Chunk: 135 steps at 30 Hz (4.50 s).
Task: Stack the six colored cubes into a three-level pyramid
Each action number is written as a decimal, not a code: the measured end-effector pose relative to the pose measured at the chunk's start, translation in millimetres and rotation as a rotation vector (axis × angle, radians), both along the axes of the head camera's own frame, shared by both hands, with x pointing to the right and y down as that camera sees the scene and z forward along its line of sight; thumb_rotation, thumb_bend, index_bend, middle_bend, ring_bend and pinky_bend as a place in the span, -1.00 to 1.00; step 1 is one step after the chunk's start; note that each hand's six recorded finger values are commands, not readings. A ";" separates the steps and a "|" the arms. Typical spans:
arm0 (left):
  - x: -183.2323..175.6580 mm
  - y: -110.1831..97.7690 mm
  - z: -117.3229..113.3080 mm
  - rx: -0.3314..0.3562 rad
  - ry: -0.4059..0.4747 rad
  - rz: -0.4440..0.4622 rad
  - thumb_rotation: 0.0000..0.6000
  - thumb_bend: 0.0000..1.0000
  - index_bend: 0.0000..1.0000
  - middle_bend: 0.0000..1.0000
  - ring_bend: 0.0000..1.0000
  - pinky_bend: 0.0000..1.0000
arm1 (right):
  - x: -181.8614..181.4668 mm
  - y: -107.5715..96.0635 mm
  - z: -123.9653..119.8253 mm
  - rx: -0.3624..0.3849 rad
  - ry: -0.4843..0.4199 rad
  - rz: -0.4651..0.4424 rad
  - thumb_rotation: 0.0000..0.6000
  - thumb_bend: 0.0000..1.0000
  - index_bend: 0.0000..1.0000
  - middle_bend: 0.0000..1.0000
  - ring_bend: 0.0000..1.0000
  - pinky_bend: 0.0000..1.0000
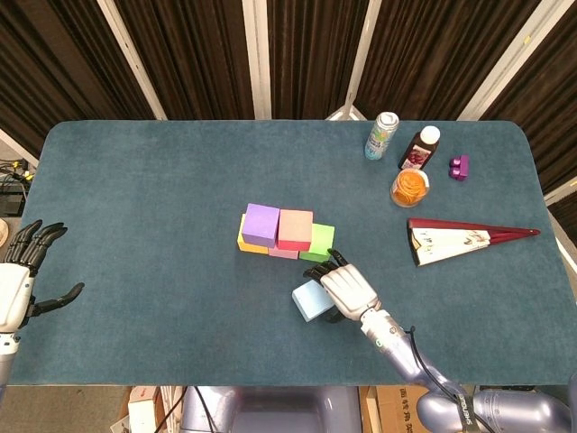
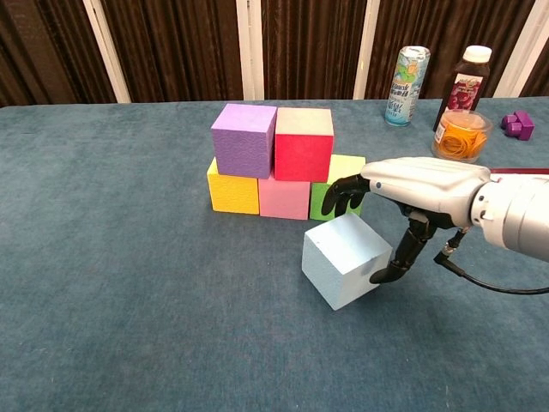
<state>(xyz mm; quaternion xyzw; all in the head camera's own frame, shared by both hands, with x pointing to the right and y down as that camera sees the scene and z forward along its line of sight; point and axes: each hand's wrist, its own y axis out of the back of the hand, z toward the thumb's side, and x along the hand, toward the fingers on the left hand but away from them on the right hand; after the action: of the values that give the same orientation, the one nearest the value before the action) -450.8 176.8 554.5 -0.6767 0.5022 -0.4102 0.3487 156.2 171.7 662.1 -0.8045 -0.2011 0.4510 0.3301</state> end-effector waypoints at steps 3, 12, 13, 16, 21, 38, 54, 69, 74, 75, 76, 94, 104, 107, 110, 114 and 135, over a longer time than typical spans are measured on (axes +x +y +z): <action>0.1 -0.1 0.7 -0.002 0.002 -0.003 1.00 -0.46 -0.73 -0.76 -1.00 -1.00 | -2.1 -0.1 0.0 0.002 -0.004 -0.003 1.00 -0.81 -0.40 -0.36 -0.51 -1.00; -0.7 -0.6 0.7 -0.004 0.019 -0.022 1.00 -0.46 -0.72 -0.75 -1.00 -1.00 | -8.7 -0.3 0.9 0.004 -0.016 -0.006 1.00 -0.81 -0.32 -0.30 -0.51 -1.00; -0.8 -0.7 0.9 -0.005 0.020 -0.024 1.00 -0.46 -0.72 -0.75 -1.00 -1.00 | -9.2 -0.5 1.0 0.003 -0.017 -0.005 1.00 -0.81 -0.32 -0.29 -0.50 -1.00; -0.8 -0.9 1.5 -0.008 0.022 -0.027 1.00 -0.45 -0.72 -0.75 -1.00 -1.00 | -10.6 -1.3 1.6 0.007 -0.021 -0.002 1.00 -0.81 -0.29 -0.21 -0.49 -1.00; -1.0 -1.4 1.7 -0.009 0.024 -0.032 1.00 -0.45 -0.72 -0.75 -1.00 -1.00 | -12.6 -1.7 2.1 0.008 -0.027 0.003 1.00 -0.78 -0.22 -0.13 -0.46 -1.00; -2.4 -2.2 2.2 -0.017 0.031 -0.041 1.00 -0.45 -0.72 -0.75 -1.00 -1.00 | -8.4 -3.7 -5.7 0.010 -0.040 0.031 1.00 -0.69 -0.05 -0.08 -0.43 -1.00; -2.7 -1.1 0.6 -0.009 -0.009 -0.020 1.00 -0.45 -0.72 -0.75 -1.00 -1.00 | 72.6 -6.5 -56.9 0.004 0.070 0.144 1.00 -0.69 -0.05 -0.08 -0.43 -1.00; -12.4 -7.2 4.2 0.022 -0.205 -0.011 1.00 -0.45 -0.72 -0.81 -1.00 -1.00 | 132.8 -77.8 -144.3 0.137 0.206 0.384 1.00 -0.69 -0.05 -0.08 -0.43 -1.00; -19.6 -8.8 1.5 0.044 -0.276 -0.033 1.00 -0.45 -0.72 -0.80 -1.00 -1.00 | 105.3 -113.5 -153.5 0.112 0.226 0.383 1.00 -0.69 -0.05 -0.08 -0.43 -1.00; -20.7 -8.8 1.5 0.045 -0.293 -0.037 1.00 -0.45 -0.72 -0.81 -1.00 -1.00 | 95.6 -121.5 -155.0 0.107 0.217 0.382 1.00 -0.69 -0.05 -0.08 -0.43 -1.00; -21.3 -8.8 1.5 0.045 -0.309 -0.041 1.00 -0.45 -0.72 -0.81 -1.00 -1.00 | 79.8 -132.7 -157.1 0.102 0.200 0.378 1.00 -0.69 -0.05 -0.08 -0.43 -1.00; -33.2 -17.5 -20.1 0.177 -0.195 -0.127 1.00 -0.45 -0.74 -0.87 -1.00 -1.00 | -111.8 -169.3 -102.8 0.010 0.129 0.296 1.00 -0.69 -0.05 -0.08 -0.43 -1.00; -33.1 -16.8 -17.7 0.159 -0.200 -0.128 1.00 -0.45 -0.74 -0.87 -1.00 -1.00 | -110.2 -176.3 -95.6 0.034 0.164 0.335 1.00 -0.69 -0.05 -0.08 -0.43 -1.00; -33.1 -16.5 -17.4 0.156 -0.199 -0.129 1.00 -0.45 -0.74 -0.87 -1.00 -1.00 | -106.0 -178.3 -95.3 0.044 0.181 0.364 1.00 -0.69 -0.05 -0.08 -0.43 -1.00; -33.3 -16.5 -17.1 0.154 -0.202 -0.130 1.00 -0.45 -0.74 -0.87 -1.00 -1.00 | -103.8 -178.5 -95.6 0.036 0.189 0.392 1.00 -0.69 -0.05 -0.08 -0.43 -1.00; -34.0 -17.0 -16.3 0.152 -0.205 -0.133 1.00 -0.45 -0.74 -0.87 -1.00 -1.00 | -103.1 -178.5 -98.4 0.032 0.188 0.413 1.00 -0.69 -0.05 -0.08 -0.43 -1.00; -36.7 -16.9 -15.3 0.129 -0.206 -0.142 1.00 -0.45 -0.75 -0.87 -1.00 -1.00 | -113.5 -169.6 -103.4 0.012 0.170 0.493 1.00 -0.69 -0.05 -0.09 -0.43 -1.00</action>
<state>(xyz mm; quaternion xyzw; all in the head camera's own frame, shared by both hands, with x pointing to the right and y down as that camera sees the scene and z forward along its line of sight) -487.4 159.9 539.2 -0.5699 0.5357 -0.4681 0.4112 42.7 2.1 558.7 -0.6883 -0.3654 0.5827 0.2306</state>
